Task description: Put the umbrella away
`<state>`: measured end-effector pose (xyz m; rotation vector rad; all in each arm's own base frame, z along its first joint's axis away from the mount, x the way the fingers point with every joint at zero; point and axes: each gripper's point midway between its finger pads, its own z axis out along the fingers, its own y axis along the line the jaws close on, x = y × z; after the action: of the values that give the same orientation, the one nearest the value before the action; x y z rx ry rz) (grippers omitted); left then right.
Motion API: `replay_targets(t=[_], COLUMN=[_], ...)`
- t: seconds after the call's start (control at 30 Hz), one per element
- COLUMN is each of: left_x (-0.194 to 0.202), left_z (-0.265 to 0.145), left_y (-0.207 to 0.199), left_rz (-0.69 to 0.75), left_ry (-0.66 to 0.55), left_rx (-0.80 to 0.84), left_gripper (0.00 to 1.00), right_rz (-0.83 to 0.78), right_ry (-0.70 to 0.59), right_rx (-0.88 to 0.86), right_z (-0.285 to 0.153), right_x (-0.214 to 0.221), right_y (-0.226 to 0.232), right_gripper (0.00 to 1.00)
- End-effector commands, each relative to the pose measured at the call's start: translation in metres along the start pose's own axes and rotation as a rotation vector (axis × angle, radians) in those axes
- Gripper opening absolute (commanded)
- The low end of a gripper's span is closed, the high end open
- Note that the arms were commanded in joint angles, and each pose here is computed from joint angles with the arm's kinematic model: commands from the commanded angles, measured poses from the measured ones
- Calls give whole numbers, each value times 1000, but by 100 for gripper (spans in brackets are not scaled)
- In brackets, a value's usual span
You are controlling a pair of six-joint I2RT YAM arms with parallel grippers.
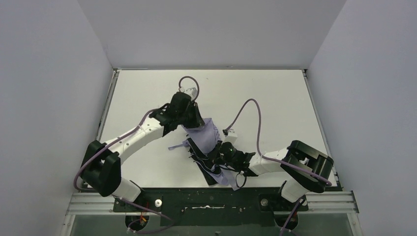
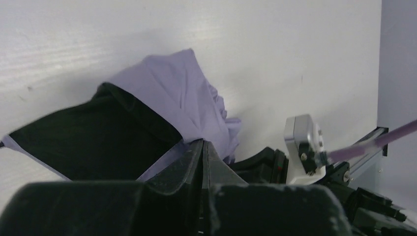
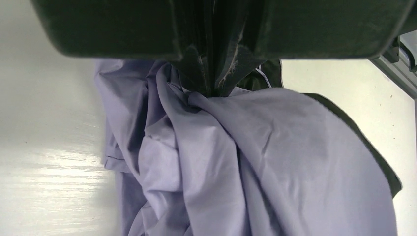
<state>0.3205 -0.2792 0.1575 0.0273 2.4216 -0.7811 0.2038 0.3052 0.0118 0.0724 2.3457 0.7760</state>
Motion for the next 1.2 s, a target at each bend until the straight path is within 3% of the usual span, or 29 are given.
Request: replay_targets(t=[0.0, 0.3, 0.63, 0.83, 1.17], left_x=[13, 86, 152, 197, 245], left_z=[-17, -20, 2, 18, 41], left_y=[-24, -7, -15, 12, 40], left_rz=[-24, -41, -22, -20, 7], left_ry=[-135, -156, -129, -112, -43], left_rx=[71, 56, 153, 100, 65], left_gripper=[0, 0, 0, 0, 0], right_rz=[-101, -97, -98, -45, -98], right_ry=[239, 191, 160, 127, 53], right_rx=[229, 170, 98, 86, 145], right_z=[-21, -25, -27, -29, -75], right_x=[66, 56, 48, 46, 12], right_y=[-76, -63, -48, -47, -50], right_gripper=[0, 0, 0, 0, 16])
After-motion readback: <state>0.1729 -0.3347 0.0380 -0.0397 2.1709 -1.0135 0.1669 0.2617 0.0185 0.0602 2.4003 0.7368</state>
